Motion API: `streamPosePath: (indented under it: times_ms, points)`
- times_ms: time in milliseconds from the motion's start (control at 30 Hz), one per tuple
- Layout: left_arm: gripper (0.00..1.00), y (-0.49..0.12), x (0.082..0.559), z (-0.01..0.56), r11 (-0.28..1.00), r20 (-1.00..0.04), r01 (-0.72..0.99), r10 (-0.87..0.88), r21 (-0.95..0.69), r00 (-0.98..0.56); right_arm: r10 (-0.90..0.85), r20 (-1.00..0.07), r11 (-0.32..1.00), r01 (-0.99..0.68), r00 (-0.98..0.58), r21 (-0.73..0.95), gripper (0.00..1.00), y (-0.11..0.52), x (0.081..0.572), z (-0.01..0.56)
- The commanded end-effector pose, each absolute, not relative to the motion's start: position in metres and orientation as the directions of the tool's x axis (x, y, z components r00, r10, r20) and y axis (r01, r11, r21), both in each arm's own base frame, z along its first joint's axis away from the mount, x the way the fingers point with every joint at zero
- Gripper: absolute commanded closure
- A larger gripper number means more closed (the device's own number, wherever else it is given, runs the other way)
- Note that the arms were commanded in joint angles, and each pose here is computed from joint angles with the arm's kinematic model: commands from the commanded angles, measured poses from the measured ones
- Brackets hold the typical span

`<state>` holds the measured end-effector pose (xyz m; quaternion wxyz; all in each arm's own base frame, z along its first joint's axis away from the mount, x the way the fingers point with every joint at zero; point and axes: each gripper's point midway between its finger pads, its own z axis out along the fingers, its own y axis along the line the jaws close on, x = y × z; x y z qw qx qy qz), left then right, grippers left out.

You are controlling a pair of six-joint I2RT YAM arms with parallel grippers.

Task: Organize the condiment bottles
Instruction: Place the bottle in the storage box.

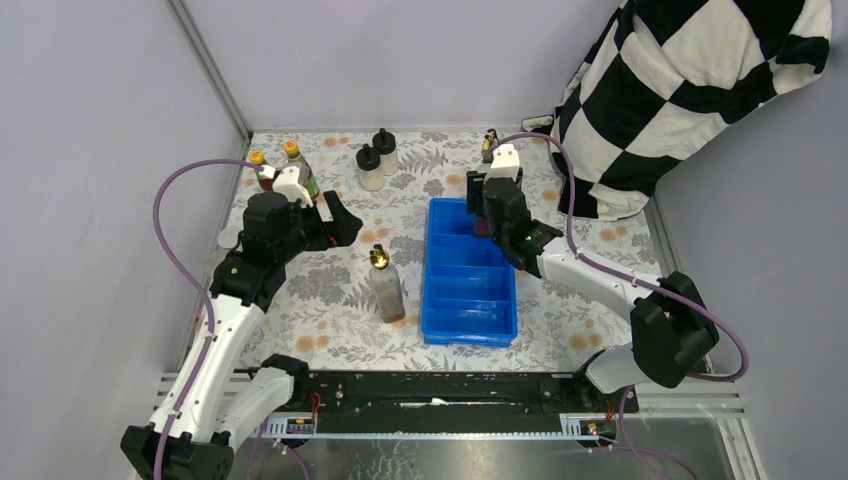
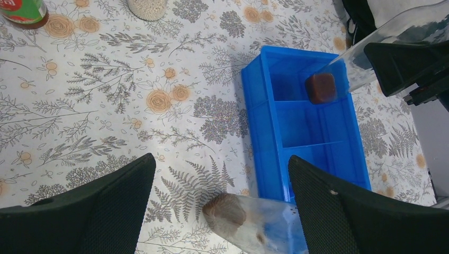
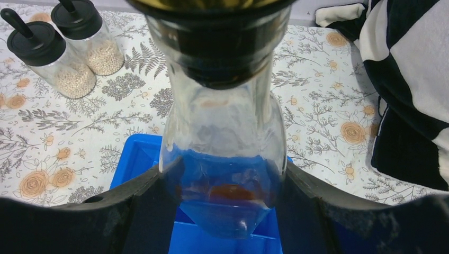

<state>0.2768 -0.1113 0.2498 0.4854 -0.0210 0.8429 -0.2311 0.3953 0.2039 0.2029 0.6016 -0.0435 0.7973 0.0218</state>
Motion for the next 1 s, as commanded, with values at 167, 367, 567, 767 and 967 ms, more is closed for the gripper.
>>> streamPosePath:
  times_ms: [167, 367, 567, 767, 967]
  points:
    - [0.01, -0.110, 0.287, 0.251, 0.900, -0.830, 0.193, -0.253, -0.390, -0.497, 0.020, -0.985, 0.997, -0.076, -0.174, 0.034, 0.71, 0.204, 0.409, 0.217]
    - [0.01, -0.109, 0.288, 0.250, 0.903, -0.830, 0.190, -0.249, -0.385, -0.498, 0.023, -0.983, 0.998, -0.061, -0.183, 0.034, 0.71, 0.202, 0.415, 0.205]
    - [0.01, -0.109, 0.289, 0.249, 0.903, -0.829, 0.188, -0.250, -0.386, -0.499, 0.028, -0.979, 0.998, -0.052, -0.204, 0.040, 0.72, 0.198, 0.419, 0.192]
    - [0.01, -0.110, 0.290, 0.246, 0.903, -0.826, 0.185, -0.251, -0.387, -0.505, 0.042, -0.975, 0.998, -0.044, -0.219, 0.053, 0.71, 0.194, 0.421, 0.180]
    - [0.01, -0.110, 0.292, 0.243, 0.904, -0.824, 0.183, -0.249, -0.387, -0.509, 0.062, -0.972, 0.996, -0.042, -0.225, 0.073, 0.71, 0.195, 0.421, 0.173]
